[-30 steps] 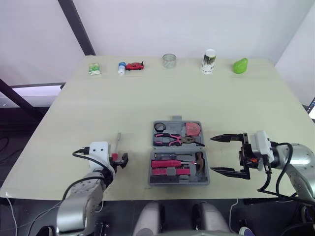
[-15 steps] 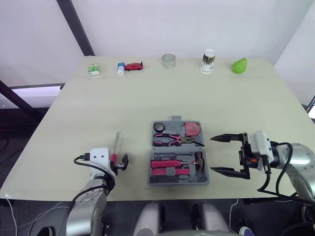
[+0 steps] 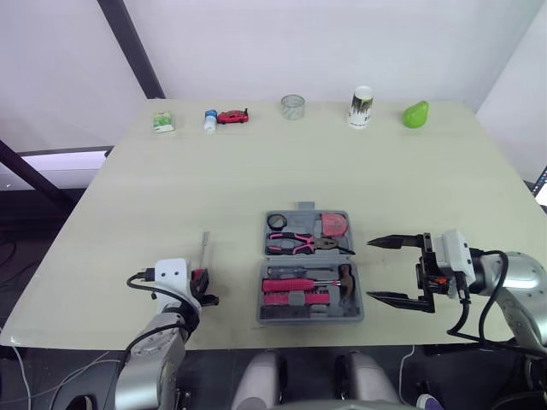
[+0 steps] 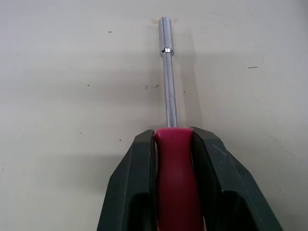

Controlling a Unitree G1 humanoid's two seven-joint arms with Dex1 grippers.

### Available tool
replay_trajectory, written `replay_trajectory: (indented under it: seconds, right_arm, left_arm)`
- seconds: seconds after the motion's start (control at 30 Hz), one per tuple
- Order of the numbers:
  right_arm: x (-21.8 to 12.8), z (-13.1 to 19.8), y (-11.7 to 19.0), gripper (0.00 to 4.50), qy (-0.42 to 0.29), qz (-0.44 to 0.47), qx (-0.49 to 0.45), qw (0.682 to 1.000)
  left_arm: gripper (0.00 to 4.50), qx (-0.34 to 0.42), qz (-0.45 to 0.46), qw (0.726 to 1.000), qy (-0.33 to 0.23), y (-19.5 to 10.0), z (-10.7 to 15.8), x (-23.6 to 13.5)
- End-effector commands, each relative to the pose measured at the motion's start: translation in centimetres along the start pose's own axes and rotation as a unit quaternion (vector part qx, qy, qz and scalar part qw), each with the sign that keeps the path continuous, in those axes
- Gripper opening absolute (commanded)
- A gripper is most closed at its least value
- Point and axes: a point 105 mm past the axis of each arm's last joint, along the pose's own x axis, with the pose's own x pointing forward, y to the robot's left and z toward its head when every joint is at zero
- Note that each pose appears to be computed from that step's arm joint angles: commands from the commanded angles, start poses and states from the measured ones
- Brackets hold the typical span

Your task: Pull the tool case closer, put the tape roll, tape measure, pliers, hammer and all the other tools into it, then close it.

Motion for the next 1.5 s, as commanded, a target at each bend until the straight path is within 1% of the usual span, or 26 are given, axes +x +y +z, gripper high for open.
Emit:
replay_trajectory:
  seconds: [0.03,0.2,0.27,0.33,0.43,0.5,0.6,0.67,0.87,1.0,1.1,1.23,1.3,1.37,1.43,1.5]
  right_arm:
    - [-0.1,0.5,0.1,4.50,-0.009,0.001,-0.015,1.000]
    - [0.0,0.7,0.0,4.50,-0.011,0.000,-0.015,1.000]
    - [-0.2,0.7,0.0,4.50,-0.014,-0.003,-0.013,1.000]
    - [-0.4,0.8,-0.1,4.50,-0.018,-0.006,-0.011,1.000]
    - [-0.7,1.0,-0.1,4.50,-0.023,-0.008,-0.006,1.000]
    - [-0.9,1.0,0.1,4.50,-0.019,0.000,-0.006,1.000]
    - [-1.1,1.1,0.2,4.50,-0.023,0.006,-0.005,1.000]
    - [-1.2,1.5,0.0,4.50,-0.028,0.003,-0.004,1.000]
    - [-2.0,1.4,-0.2,4.50,-0.019,-0.003,-0.001,1.000]
    - [-2.7,1.4,-0.2,4.50,-0.027,-0.014,0.011,0.999]
    - [-3.3,1.1,0.2,4.50,-0.022,-0.017,0.018,0.999]
    - [-4.1,0.8,0.4,4.50,-0.007,-0.025,0.012,1.000]
    - [-4.2,0.7,0.4,4.50,-0.004,-0.027,0.011,1.000]
    - [-4.2,0.6,0.7,4.50,-0.003,-0.029,0.011,1.000]
    - [-4.1,0.5,0.9,4.50,-0.002,-0.031,0.012,0.999]
    - [-4.0,0.4,1.1,4.50,-0.001,-0.031,0.012,0.999]
  left_arm:
    - [0.58,0.011,-0.019,1.000,0.011,0.1,-0.6,-0.7]
    - [0.58,0.043,-0.063,0.997,-0.012,1.1,1.7,-1.5]
    - [0.58,0.078,-0.089,0.993,-0.019,1.6,2.5,-1.9]
    - [0.58,0.109,-0.134,0.985,-0.016,1.5,2.9,-2.5]
    - [0.58,0.106,-0.181,0.978,-0.017,1.3,3.9,-3.1]
    - [0.58,0.138,-0.212,0.967,-0.020,1.1,5.0,-3.2]
    - [0.58,0.157,-0.268,0.950,-0.014,0.3,6.0,-3.5]
    - [0.58,0.194,-0.317,0.928,-0.011,-0.9,7.3,-3.5]
    - [0.58,0.284,-0.386,0.877,-0.032,-3.7,10.9,-2.3]
    - [0.58,0.320,-0.457,0.829,-0.034,-6.8,11.8,-2.6]
    - [0.58,0.344,-0.504,0.792,-0.022,-9.1,11.3,-3.0]
    - [0.58,0.360,-0.579,0.732,-0.001,-12.6,10.4,-4.0]
    - [0.58,0.369,-0.601,0.708,0.008,-13.6,10.0,-4.5]
    - [0.58,0.381,-0.621,0.684,0.032,-14.2,9.3,-4.9]
    - [0.58,0.395,-0.629,0.667,0.053,-14.7,8.6,-5.0]
    - [0.58,0.404,-0.625,0.664,0.074,-15.2,7.8,-4.9]
